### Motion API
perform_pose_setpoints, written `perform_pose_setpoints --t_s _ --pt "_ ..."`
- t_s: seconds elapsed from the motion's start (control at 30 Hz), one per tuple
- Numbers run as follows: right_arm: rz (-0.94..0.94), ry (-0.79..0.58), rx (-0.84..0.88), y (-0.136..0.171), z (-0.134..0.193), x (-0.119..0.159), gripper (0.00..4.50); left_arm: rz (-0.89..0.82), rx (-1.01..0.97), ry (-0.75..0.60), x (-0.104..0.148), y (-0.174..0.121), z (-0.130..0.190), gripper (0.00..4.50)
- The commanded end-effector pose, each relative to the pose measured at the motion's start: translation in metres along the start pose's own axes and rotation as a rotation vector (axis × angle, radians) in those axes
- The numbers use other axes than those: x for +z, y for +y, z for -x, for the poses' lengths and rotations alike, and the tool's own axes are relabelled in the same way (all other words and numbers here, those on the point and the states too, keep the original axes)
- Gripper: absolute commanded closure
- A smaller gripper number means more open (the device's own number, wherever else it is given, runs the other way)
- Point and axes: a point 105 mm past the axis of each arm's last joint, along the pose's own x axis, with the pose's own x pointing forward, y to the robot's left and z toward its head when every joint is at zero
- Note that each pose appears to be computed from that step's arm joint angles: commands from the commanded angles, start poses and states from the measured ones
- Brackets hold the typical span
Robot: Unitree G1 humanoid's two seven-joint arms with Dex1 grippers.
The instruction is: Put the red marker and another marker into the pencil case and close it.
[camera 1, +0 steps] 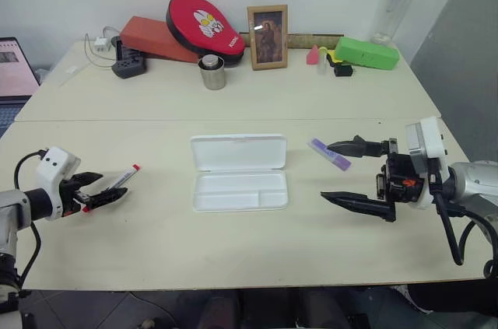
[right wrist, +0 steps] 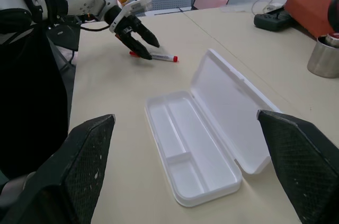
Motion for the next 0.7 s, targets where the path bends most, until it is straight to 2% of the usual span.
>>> perform_pose_setpoints --t_s 0.03,0.07,0.17,0.4,0.7 --pt "0.064 -0.023 -0.013 0.0026 0.0026 0.0137 0.0 -0.045 -0.009 0.116 -0.0188 0.0003 -0.007 0.05" --pt "0.064 -0.024 -0.013 0.0029 0.0029 0.0142 0.0 -0.054 -0.002 0.124 -0.0197 0.0017 -0.0076 0.05" --pt "0.069 -0.019 -0.015 0.0041 0.0036 0.0146 0.0 -0.053 -0.015 0.15 -0.0234 0.0009 -0.0092 0.52" --pt "0.069 -0.02 -0.018 0.0051 0.0042 0.0156 0.0 -0.048 -0.034 0.146 -0.0243 -0.0014 -0.0096 1.94" --pt "0.072 -0.016 -0.006 0.0042 0.0044 0.0159 0.0 -0.061 -0.039 0.12 -0.0167 -0.0041 -0.0092 3.54"
